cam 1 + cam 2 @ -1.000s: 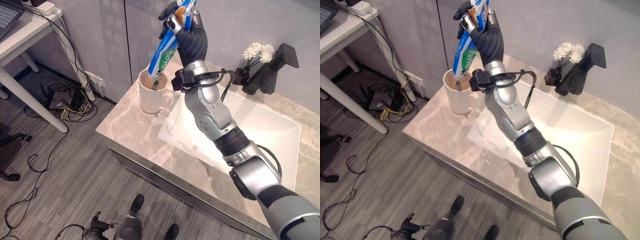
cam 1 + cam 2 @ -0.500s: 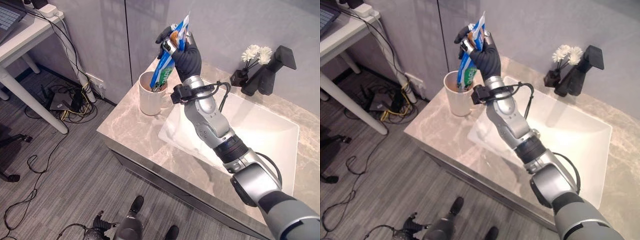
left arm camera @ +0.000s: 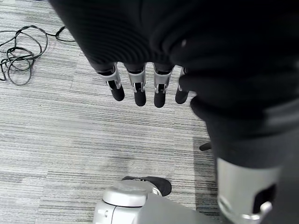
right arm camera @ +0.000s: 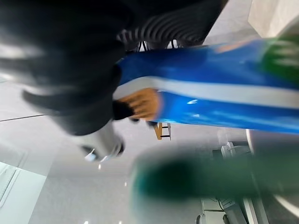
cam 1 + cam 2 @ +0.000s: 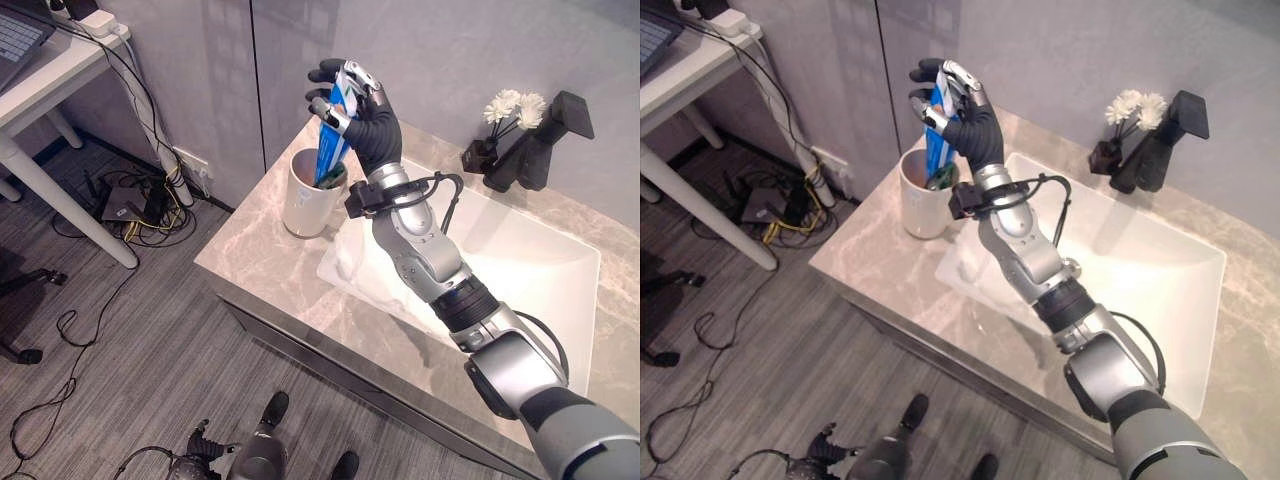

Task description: Put brush and paste in cup on sink, flatten towel.

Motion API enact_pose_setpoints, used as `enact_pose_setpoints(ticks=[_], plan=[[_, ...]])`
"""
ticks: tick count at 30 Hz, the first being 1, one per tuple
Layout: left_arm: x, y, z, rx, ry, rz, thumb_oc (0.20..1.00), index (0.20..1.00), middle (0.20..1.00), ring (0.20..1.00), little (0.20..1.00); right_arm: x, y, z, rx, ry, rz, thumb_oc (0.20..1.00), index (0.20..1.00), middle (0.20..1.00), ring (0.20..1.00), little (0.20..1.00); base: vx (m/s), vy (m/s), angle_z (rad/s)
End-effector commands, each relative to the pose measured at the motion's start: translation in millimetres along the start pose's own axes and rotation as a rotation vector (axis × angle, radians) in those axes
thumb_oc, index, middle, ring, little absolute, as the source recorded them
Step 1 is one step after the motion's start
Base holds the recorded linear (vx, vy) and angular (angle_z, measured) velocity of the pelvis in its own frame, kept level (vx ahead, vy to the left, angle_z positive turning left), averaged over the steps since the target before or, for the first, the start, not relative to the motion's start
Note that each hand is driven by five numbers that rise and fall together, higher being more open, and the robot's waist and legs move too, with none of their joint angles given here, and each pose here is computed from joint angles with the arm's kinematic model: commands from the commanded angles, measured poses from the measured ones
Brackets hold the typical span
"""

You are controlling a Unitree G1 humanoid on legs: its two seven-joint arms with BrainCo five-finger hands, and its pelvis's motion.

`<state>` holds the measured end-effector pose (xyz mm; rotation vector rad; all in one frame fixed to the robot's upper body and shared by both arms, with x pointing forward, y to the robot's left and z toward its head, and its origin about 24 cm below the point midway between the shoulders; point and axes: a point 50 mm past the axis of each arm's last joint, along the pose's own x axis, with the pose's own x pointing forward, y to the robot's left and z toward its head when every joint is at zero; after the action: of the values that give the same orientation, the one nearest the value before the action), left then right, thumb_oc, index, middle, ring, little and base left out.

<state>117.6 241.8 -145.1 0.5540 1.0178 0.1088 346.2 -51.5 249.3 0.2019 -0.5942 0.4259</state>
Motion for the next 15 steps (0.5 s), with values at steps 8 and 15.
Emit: enact_pose_setpoints(ticks=[8, 15], plan=[[-5.4, -6.5, -9.2, 0.026, -0.005, -0.067, 1.000, 1.000, 1.000, 1.000, 1.000, 8.4, 5.5, 24.0, -0.047, -0.117, 0.035, 1.000, 1.000, 1.000, 1.000, 1.000, 0.00, 0.000, 0.00], [-4.8, -6.8, -6.0, 0.027, -0.013, -0.070, 1.000, 1.000, 1.000, 1.000, 1.000, 8.9, 7.5, 29.4, -0.050, -0.145, 0.023, 1.000, 1.000, 1.000, 1.000, 1.000, 0.00, 0.000, 0.00]])
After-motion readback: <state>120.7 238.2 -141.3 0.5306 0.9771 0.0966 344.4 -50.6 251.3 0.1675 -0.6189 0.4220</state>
